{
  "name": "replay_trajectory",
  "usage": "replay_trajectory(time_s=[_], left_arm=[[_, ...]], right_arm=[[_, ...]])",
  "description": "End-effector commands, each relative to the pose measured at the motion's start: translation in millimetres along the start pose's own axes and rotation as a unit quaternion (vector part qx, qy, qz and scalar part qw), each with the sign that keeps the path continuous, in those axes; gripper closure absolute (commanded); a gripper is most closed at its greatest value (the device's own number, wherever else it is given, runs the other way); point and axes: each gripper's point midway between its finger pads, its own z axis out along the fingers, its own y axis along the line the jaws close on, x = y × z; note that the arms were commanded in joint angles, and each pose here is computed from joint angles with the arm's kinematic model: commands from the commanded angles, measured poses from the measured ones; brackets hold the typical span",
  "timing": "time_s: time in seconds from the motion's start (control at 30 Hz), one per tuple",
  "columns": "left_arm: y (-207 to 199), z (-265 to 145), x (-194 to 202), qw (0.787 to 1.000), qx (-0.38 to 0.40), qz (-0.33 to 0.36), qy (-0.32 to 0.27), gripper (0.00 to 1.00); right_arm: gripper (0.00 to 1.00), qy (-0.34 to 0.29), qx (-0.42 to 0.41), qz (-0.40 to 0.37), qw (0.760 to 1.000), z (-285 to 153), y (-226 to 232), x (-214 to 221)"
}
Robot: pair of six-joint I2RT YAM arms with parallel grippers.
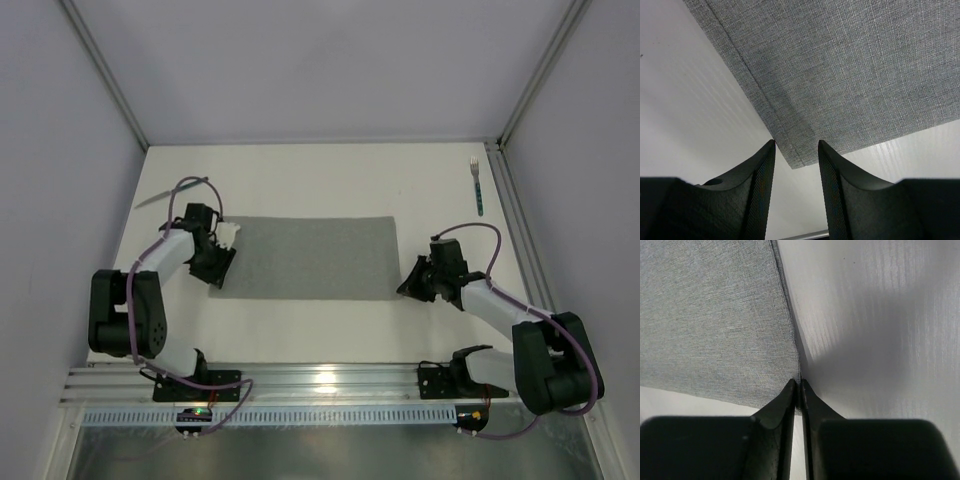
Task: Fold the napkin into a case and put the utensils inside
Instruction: Pick up the rectangle-folded napkin from the center of the board, then fold the rectangle-folded napkin at the center of the board.
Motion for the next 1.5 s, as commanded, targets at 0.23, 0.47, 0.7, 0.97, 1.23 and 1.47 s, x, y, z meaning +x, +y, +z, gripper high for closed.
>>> replay_trajectory(time_s=[0.23, 0.47, 0.7, 0.97, 1.23, 1.47], left_arm=[[4.7, -19.3, -15.9, 0.999, -0.005, -0.006, -0.040, 0.57], [5.4, -5.2, -11.1, 1.000, 0.002, -0.023, -0.017, 0.58], [18.0, -0.1, 5.4, 0.998, 0.009, -0.059, -0.002, 0.65], [8.2, 10.8, 11.0, 0.996, 0.054, -0.069, 0.004, 0.68], [7.2, 24.7, 14.8, 0.994, 0.074, -0.079, 0.020, 0.76], [5.0, 24.1, 12.4, 0.993, 0.083, -0.079, 0.017, 0.87]], right_arm=[[0.97, -0.041, 0.038, -0.032, 0.998, -24.9, -2.0, -37.3], [0.97, -0.021, 0.055, -0.193, 0.979, -9.5, 86.9, -54.2], [0.97, 0.049, 0.018, -0.342, 0.938, 40.8, 214.3, 0.7], [0.97, 0.051, -0.090, -0.413, 0.905, 70.7, 352.6, 69.4], [0.97, 0.059, -0.183, -0.408, 0.892, 91.0, 410.7, 117.6], [0.97, 0.061, -0.244, -0.419, 0.873, 91.2, 433.4, 139.1]])
